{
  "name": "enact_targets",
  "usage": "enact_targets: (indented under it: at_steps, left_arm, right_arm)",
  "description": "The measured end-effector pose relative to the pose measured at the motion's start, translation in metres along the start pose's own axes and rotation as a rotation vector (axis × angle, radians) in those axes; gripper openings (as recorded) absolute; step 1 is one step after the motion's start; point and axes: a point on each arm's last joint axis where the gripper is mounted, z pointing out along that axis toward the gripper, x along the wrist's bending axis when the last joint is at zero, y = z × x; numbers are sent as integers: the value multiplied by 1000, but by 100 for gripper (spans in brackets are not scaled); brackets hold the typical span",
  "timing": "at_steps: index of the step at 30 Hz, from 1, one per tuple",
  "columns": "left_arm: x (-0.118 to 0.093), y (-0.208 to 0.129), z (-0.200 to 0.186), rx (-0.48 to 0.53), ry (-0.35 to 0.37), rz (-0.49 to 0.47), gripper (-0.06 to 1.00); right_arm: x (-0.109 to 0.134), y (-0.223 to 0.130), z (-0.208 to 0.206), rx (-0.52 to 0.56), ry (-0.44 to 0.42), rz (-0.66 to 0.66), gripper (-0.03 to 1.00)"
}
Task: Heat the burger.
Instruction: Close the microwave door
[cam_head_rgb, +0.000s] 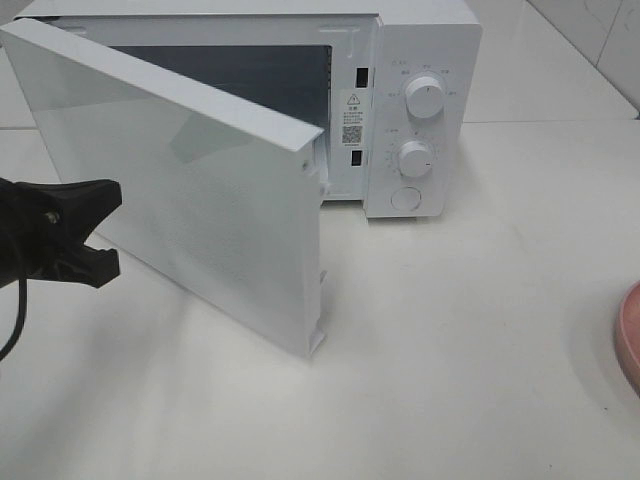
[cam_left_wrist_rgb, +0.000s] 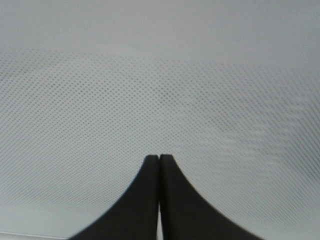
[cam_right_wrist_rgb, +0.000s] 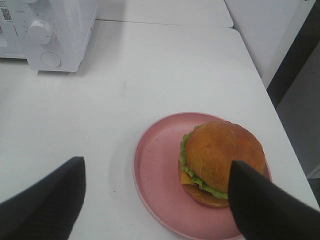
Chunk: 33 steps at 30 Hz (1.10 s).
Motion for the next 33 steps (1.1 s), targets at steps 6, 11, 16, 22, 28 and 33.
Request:
enact_targets:
  at_steps: [6, 11, 16, 22, 28, 33]
  left_arm:
    - [-21, 3, 21, -18, -28, 17, 0]
    - [-37, 6, 38, -31, -58, 26, 0]
    - [-49, 7, 54, -36, -79, 20, 0]
    - [-61, 15, 72, -50, -89, 4, 0]
    - [-69, 24, 93, -66, -82, -22, 0]
    - [-75, 30, 115, -62, -84, -30, 0]
  right_arm:
    - [0, 0, 0, 0, 0, 0, 76]
    - [0, 0, 0, 0, 0, 0, 76]
    - [0, 0, 0, 0, 0, 0, 76]
    - [0, 0, 0, 0, 0, 0, 76]
    - [0, 0, 0, 0, 0, 0, 76]
    - [0, 0, 0, 0, 0, 0, 76]
